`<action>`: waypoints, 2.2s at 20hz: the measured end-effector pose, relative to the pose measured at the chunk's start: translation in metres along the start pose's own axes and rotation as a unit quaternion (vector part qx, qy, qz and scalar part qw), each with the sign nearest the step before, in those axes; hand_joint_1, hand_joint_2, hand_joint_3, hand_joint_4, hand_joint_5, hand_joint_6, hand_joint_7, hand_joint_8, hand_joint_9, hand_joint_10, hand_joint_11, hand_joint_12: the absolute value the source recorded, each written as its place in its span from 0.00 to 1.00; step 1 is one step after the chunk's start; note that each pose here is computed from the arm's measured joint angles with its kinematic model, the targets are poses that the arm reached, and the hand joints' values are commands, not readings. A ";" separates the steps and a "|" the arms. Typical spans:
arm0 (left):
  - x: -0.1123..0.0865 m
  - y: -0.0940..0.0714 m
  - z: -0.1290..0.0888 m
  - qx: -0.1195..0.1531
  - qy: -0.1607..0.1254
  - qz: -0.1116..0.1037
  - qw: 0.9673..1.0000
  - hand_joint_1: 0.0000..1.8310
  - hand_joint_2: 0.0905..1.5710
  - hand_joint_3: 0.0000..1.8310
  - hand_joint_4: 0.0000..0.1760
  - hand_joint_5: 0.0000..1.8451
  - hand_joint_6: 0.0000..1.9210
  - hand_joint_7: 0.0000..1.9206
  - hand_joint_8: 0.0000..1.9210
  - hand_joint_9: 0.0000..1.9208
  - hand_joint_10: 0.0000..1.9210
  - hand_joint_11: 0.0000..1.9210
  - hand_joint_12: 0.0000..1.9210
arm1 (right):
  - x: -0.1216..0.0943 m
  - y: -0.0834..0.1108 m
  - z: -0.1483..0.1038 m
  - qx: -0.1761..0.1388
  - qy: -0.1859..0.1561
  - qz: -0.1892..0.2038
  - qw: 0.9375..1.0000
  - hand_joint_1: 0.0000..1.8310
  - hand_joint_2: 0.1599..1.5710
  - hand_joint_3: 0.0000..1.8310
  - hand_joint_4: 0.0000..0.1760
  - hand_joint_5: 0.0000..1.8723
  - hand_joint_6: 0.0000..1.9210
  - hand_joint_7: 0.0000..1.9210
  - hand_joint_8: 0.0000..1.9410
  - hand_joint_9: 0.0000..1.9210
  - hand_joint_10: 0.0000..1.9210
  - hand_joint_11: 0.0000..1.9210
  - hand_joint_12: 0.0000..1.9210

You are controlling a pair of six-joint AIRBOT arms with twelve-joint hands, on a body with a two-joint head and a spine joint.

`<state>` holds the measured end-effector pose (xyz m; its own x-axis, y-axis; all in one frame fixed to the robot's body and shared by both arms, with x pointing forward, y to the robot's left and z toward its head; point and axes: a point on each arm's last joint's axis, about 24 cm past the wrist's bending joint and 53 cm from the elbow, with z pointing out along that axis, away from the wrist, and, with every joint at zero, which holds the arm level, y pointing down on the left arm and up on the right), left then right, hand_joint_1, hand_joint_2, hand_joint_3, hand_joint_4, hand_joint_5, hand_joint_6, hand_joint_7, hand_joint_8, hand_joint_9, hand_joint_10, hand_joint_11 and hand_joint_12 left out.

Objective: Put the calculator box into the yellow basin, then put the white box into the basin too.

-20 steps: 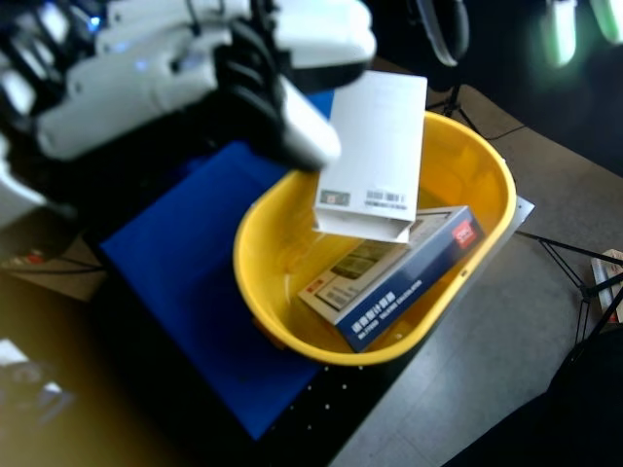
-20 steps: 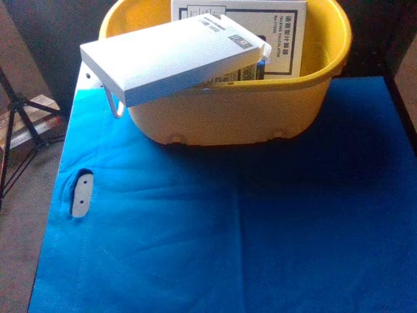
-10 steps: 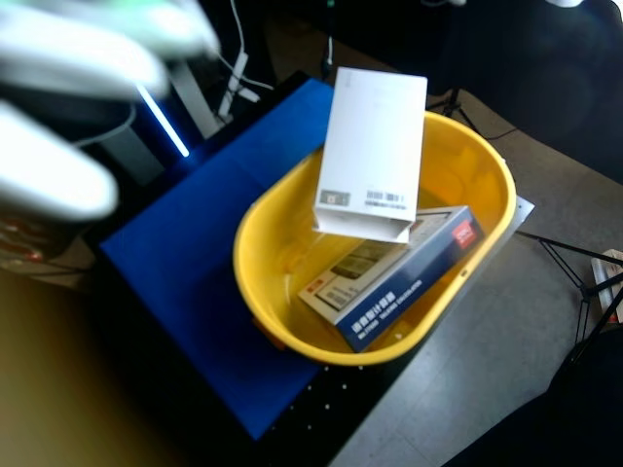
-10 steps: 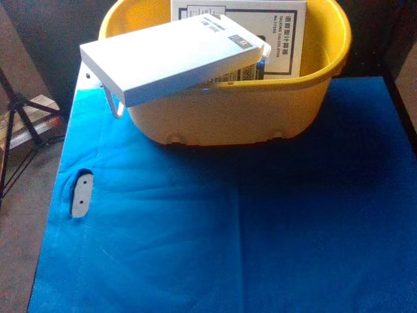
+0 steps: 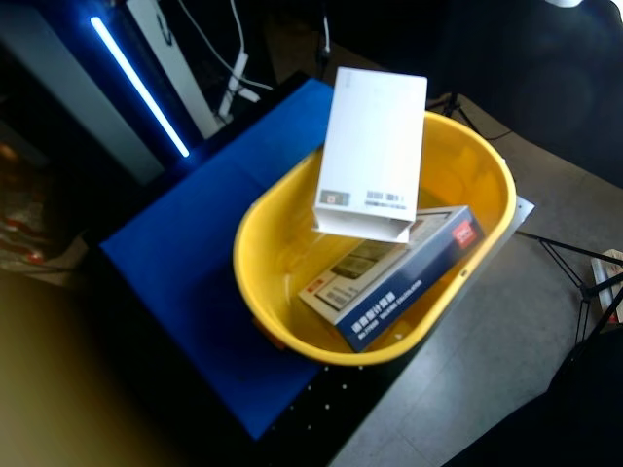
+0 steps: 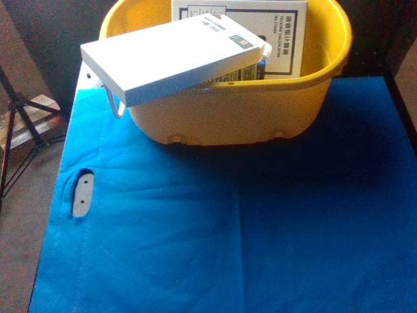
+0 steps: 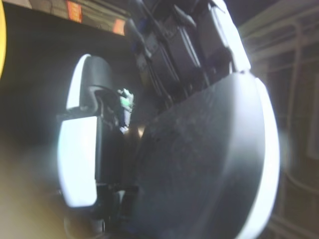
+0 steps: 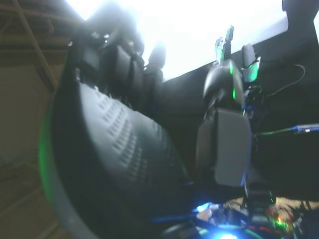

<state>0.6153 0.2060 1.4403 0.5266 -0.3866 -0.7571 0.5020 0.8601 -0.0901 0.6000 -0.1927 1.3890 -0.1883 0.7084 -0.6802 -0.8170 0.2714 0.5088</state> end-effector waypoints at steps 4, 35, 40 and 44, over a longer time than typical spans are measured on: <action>0.009 0.010 -0.026 0.003 0.009 -0.051 0.999 0.40 0.84 0.00 0.00 0.39 0.03 0.42 0.00 0.37 0.18 0.24 0.70 | -0.010 -0.008 -0.020 0.001 -0.044 0.045 0.998 0.55 0.82 0.00 0.00 0.32 0.80 0.29 0.00 0.24 0.50 0.15 0.77; 0.024 0.003 -0.103 0.005 -0.019 -0.111 0.994 0.40 0.84 0.00 0.00 0.40 0.01 0.42 0.00 0.38 0.16 0.24 0.70 | 0.005 -0.018 -0.074 -0.003 -0.124 0.107 0.986 0.20 0.77 0.01 0.00 0.16 0.72 0.21 0.67 0.16 0.88 0.12 1.00; 0.025 -0.005 -0.106 0.014 -0.014 -0.123 0.992 0.40 0.84 0.00 0.00 0.40 0.01 0.42 0.00 0.38 0.16 0.24 0.70 | 0.006 -0.016 -0.074 0.000 -0.127 0.114 0.985 0.32 0.77 0.00 0.00 0.16 0.68 0.19 0.59 0.16 0.74 0.06 0.89; 0.030 0.001 -0.111 -0.010 0.001 -0.137 0.991 0.40 0.84 0.00 0.00 0.40 0.01 0.42 0.00 0.38 0.15 0.24 0.70 | 0.009 -0.014 -0.074 -0.005 -0.123 0.148 0.981 0.27 0.79 0.00 0.06 0.00 0.84 0.05 0.90 0.09 0.96 0.13 1.00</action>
<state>0.5551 0.2322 1.3454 0.3720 -0.6055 -0.7035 0.6121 0.7298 -0.3045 0.5689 -0.2380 1.3365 -0.2814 0.8912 -0.3557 -0.7518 0.0256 0.6589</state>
